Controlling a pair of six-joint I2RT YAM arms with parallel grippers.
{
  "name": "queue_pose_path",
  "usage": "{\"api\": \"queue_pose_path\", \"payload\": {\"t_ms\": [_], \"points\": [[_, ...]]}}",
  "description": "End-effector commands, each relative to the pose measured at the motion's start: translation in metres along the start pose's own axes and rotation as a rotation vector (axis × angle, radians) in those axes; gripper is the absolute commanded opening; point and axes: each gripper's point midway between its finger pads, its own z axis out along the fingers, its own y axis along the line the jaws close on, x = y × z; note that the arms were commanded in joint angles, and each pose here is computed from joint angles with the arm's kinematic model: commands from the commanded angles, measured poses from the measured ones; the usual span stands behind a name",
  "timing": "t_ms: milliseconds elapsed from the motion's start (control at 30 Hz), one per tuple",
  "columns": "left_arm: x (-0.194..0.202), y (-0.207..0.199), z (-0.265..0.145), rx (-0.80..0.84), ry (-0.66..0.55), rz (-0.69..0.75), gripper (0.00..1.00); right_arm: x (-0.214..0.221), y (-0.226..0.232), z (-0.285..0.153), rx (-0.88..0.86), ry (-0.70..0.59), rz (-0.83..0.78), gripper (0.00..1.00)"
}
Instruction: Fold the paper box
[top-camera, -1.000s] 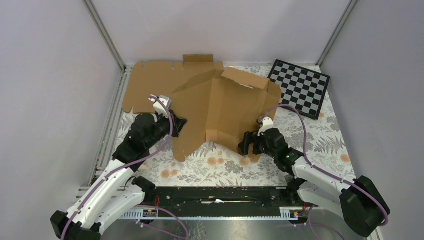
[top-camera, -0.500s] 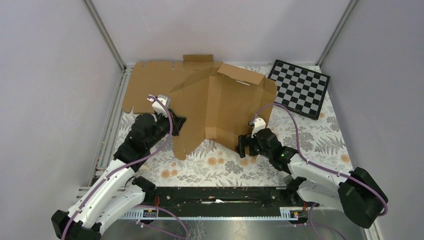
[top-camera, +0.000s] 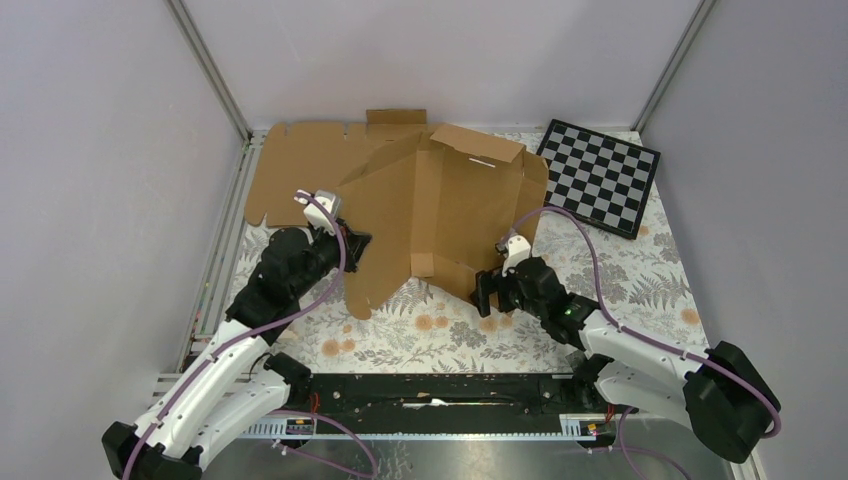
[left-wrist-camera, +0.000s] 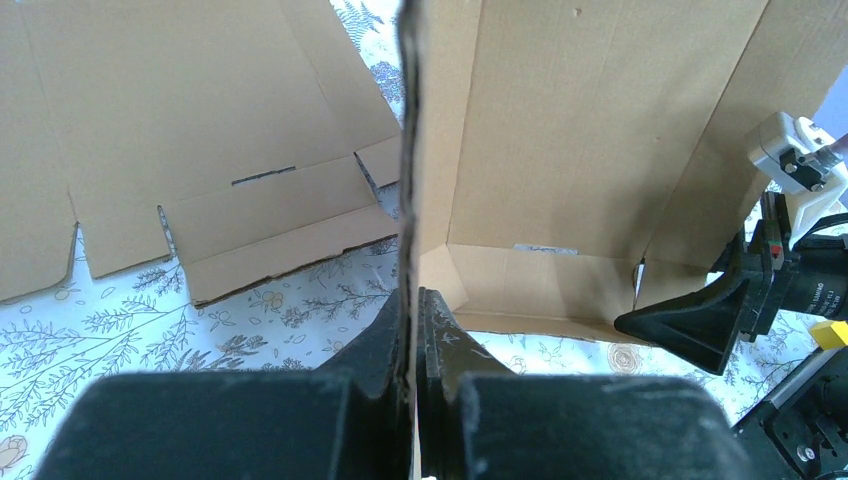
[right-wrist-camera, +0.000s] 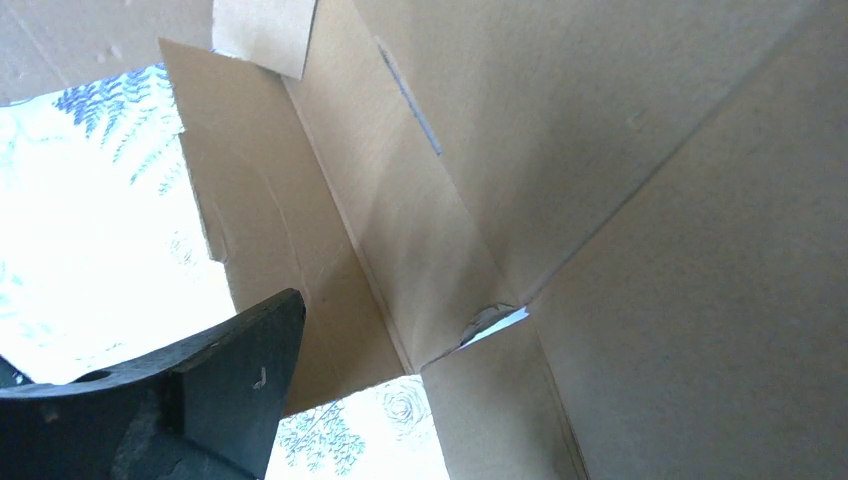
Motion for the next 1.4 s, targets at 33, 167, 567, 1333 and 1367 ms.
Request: {"api": "queue_pose_path", "payload": {"t_ms": [33, 167, 567, 1333, 1367], "points": [[-0.046, -0.011, -0.009, 0.024, -0.142, 0.006, 0.0, -0.005, 0.025, -0.002, -0.124, 0.006, -0.06, 1.0], [-0.052, -0.016, -0.011, 0.038, -0.145, -0.026, 0.0, -0.004, 0.034, -0.003, -0.156, -0.01, -0.108, 1.0], [-0.074, -0.05, -0.022, 0.182, -0.095, -0.047, 0.0, -0.016, 0.008, 0.01, 0.048, -0.028, -0.093, 1.0], [-0.039, -0.046, -0.013, 0.199, -0.002, -0.003, 0.0, -0.04, 0.019, 0.017, 0.028, -0.104, 0.131, 1.0], [-0.039, -0.046, -0.013, 0.199, 0.0, 0.003, 0.0, -0.038, 0.019, 0.017, 0.026, -0.099, 0.13, 1.0]]}}
